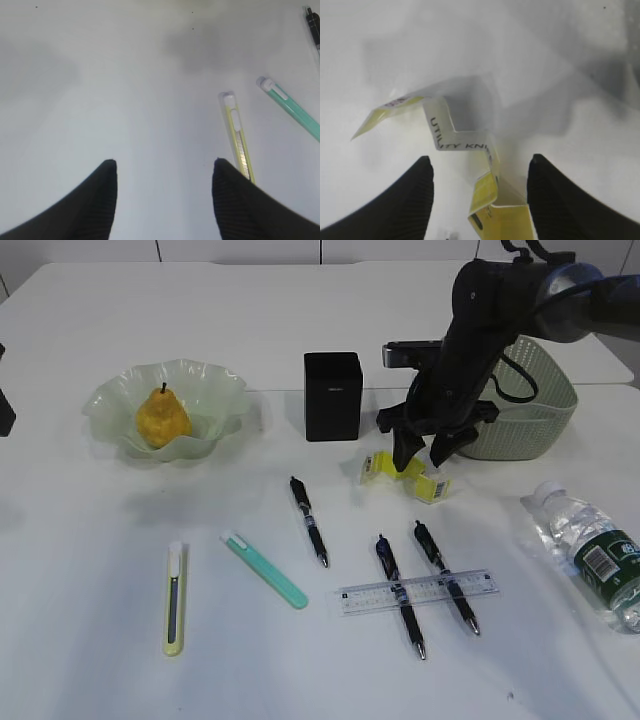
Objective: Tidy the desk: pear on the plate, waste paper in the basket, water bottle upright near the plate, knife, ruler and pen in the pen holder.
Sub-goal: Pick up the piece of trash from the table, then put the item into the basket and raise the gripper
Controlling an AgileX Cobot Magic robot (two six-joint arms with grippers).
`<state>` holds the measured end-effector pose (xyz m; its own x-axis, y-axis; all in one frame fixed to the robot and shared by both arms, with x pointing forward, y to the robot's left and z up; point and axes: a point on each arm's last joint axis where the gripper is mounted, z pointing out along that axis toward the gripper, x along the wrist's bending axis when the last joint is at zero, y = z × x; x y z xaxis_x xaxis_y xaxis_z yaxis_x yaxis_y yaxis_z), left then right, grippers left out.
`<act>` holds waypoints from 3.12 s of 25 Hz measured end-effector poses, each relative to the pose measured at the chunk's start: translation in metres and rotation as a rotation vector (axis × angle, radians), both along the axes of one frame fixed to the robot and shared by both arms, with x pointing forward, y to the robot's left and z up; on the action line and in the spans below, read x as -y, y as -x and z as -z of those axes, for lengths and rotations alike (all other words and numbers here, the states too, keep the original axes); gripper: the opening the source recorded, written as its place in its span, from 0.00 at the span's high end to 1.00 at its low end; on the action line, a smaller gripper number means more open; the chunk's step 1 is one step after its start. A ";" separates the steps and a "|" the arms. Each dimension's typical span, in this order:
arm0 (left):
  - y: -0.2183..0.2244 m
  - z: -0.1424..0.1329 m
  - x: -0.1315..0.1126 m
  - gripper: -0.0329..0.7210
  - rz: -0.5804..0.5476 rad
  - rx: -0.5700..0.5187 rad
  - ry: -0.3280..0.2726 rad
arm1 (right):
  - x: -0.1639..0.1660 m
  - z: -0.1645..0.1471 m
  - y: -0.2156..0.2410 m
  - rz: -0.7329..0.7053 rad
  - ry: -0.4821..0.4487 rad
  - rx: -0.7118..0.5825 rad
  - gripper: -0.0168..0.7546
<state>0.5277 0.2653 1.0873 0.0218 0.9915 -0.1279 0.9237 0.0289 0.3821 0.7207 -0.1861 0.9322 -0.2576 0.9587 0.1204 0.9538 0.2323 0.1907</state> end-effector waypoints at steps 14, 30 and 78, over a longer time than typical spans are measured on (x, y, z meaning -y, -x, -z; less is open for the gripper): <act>0.000 0.000 0.000 0.40 0.000 0.000 0.000 | 0.000 0.010 -0.001 -0.001 0.001 -0.014 0.47; 0.000 0.000 0.000 0.40 0.000 0.000 0.000 | -0.001 0.017 -0.001 0.005 -0.007 -0.032 0.83; -0.002 -0.001 0.000 0.41 -0.003 0.025 0.002 | 0.141 -0.110 -0.019 0.391 -0.126 0.442 0.99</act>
